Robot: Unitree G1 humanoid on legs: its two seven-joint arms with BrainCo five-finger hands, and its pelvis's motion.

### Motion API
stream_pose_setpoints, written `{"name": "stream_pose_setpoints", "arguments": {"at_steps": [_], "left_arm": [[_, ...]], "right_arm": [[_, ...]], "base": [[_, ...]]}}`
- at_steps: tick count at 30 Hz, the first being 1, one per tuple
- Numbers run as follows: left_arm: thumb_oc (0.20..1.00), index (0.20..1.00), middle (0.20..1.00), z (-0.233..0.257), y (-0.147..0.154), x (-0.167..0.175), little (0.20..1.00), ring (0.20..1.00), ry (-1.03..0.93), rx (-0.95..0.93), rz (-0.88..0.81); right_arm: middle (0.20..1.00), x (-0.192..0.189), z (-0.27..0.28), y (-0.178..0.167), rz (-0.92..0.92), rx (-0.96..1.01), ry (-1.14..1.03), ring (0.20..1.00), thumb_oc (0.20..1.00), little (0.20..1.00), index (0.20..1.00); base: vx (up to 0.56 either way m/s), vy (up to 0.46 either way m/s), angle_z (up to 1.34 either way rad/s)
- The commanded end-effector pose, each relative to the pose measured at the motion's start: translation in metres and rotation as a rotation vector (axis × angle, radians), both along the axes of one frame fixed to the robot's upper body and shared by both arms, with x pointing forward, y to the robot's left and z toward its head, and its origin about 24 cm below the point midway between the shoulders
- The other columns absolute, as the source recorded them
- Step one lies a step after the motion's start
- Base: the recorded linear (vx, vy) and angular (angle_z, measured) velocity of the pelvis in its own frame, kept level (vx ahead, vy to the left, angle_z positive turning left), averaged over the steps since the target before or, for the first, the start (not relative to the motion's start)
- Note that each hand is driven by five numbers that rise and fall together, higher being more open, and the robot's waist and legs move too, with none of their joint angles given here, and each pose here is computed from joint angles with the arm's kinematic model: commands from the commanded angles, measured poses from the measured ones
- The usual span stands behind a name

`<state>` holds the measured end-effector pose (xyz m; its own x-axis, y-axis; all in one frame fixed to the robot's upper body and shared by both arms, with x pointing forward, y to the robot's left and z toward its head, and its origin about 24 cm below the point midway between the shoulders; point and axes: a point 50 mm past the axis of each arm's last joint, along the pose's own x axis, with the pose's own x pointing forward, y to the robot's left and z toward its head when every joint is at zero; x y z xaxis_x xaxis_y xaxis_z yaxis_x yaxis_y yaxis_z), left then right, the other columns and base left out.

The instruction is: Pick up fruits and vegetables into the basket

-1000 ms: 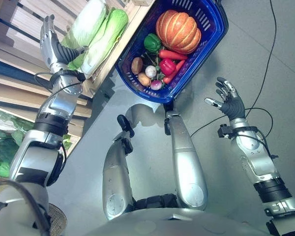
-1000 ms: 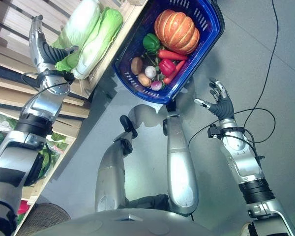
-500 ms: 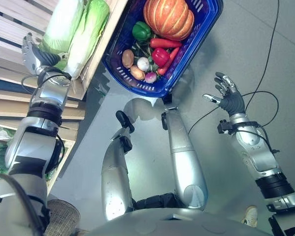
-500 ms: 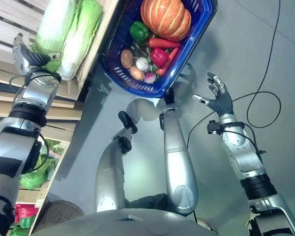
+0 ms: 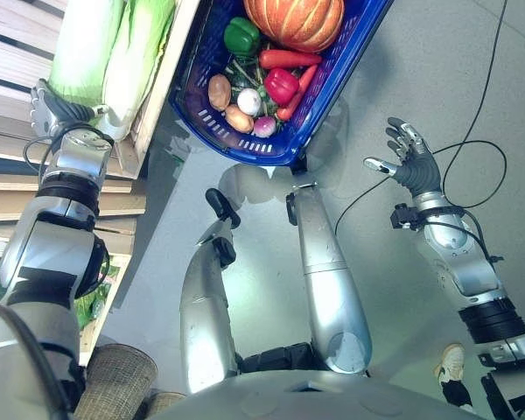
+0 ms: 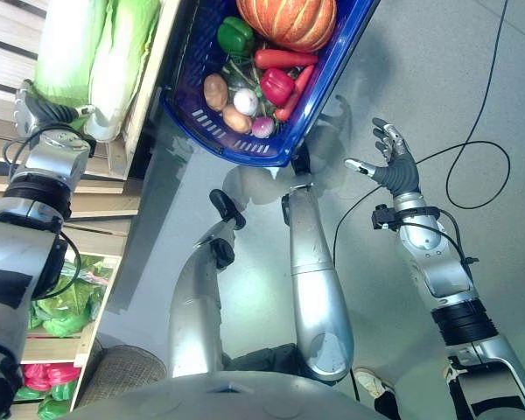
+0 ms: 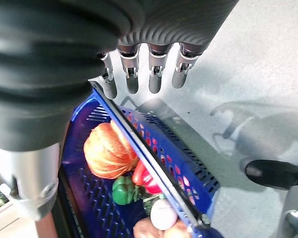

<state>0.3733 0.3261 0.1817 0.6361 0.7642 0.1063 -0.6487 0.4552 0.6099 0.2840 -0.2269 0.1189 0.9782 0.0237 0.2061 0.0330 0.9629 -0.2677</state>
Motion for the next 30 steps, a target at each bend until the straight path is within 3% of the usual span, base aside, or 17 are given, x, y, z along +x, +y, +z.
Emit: {"name": "stream_pose_setpoints", "arguments": {"at_steps": [1, 13, 14, 15, 16, 30], "left_arm": [[1.0, 1.0, 1.0, -0.007, 0.042, -0.025, 1.0, 1.0, 0.06, 0.006, 0.157], [1.0, 1.0, 1.0, -0.009, 0.045, -0.027, 1.0, 1.0, 0.061, -0.022, 0.164], [0.586, 0.586, 0.586, -0.008, 0.046, -0.027, 0.586, 0.586, 0.055, -0.039, 0.175], [0.291, 0.291, 0.291, -0.007, 0.047, -0.028, 0.291, 0.291, 0.053, -0.042, 0.179], [0.2, 0.2, 0.2, -0.006, 0.048, -0.028, 0.2, 0.2, 0.05, -0.054, 0.189], [0.2, 0.2, 0.2, -0.019, 0.04, -0.023, 0.2, 0.2, 0.047, -0.102, 0.092]], "right_arm": [[1.0, -0.005, -0.002, -0.002, 0.007, 0.014, -0.01, 1.0, 1.0, 1.0, 1.0], [1.0, -0.002, -0.001, -0.004, 0.002, 0.02, -0.018, 1.0, 1.0, 1.0, 1.0], [1.0, -0.002, 0.0, -0.005, 0.005, 0.017, -0.021, 1.0, 1.0, 1.0, 1.0], [1.0, -0.002, 0.0, -0.005, 0.005, 0.017, -0.022, 1.0, 1.0, 1.0, 1.0], [1.0, -0.002, -0.001, -0.006, 0.006, 0.014, -0.024, 1.0, 1.0, 1.0, 1.0], [1.0, -0.003, 0.005, -0.003, 0.018, 0.021, -0.076, 1.0, 1.0, 1.0, 1.0]], "base": [[0.0, 0.0, 0.0], [0.01, 0.032, -0.01], [0.01, 0.049, -0.02], [0.0, 0.052, -0.01], [0.0, 0.039, -0.01], [0.0, 0.007, -0.01]]}}
